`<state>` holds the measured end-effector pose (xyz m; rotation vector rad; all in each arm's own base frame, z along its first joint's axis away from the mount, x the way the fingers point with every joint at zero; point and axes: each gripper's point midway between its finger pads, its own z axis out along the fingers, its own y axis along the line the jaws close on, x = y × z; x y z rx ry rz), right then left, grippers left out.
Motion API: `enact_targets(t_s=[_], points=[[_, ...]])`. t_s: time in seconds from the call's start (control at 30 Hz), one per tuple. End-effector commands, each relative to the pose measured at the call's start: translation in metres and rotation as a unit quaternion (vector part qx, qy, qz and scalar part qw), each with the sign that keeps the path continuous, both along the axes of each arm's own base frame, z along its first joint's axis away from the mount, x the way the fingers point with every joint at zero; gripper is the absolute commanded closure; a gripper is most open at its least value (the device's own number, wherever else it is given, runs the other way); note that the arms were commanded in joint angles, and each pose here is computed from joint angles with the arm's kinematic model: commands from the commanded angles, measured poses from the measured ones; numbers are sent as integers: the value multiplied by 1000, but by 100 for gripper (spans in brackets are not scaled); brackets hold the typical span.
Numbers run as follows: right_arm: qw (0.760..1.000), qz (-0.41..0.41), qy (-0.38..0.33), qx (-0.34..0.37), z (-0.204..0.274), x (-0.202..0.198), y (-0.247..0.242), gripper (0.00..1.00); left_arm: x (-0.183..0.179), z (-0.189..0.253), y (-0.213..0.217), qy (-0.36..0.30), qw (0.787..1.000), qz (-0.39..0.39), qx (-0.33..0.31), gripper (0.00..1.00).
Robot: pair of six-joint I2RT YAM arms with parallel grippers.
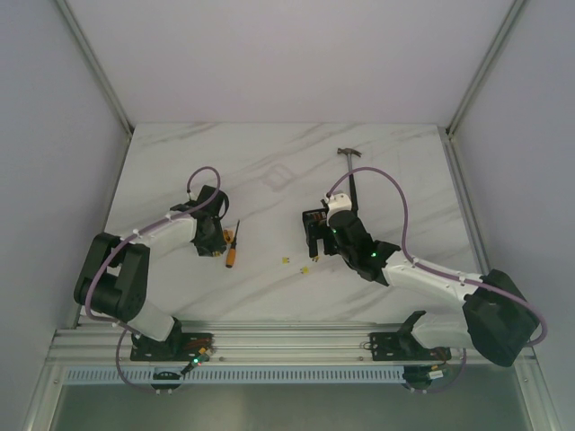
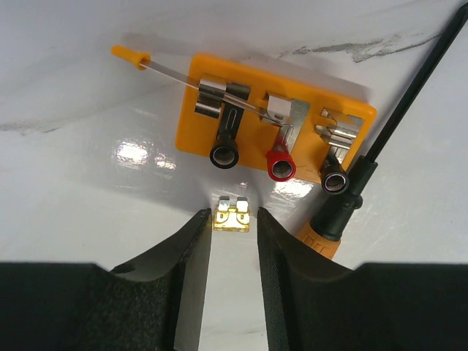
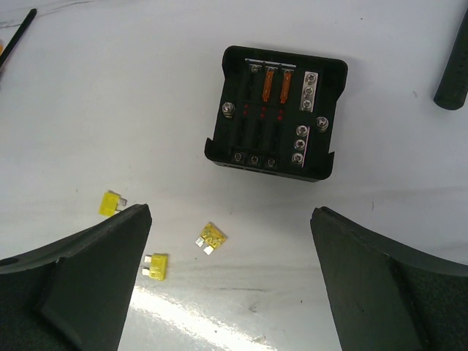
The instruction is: Snap on the fuse box
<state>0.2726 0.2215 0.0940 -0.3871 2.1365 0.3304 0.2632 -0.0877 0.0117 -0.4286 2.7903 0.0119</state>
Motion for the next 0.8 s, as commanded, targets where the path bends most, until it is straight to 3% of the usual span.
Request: enact_targets(t_s=[0.0, 0.4, 0.77], points=[[1000, -3, -10, 16, 10, 6, 6, 1, -35, -20, 10, 75, 997, 0, 18, 60], [1000, -3, -9, 16, 10, 6, 6, 1, -41, -22, 9, 85, 996, -4, 23, 66], [1000, -2, -8, 19, 11, 6, 7, 1, -25, 4, -2, 28, 999, 25, -13, 77]])
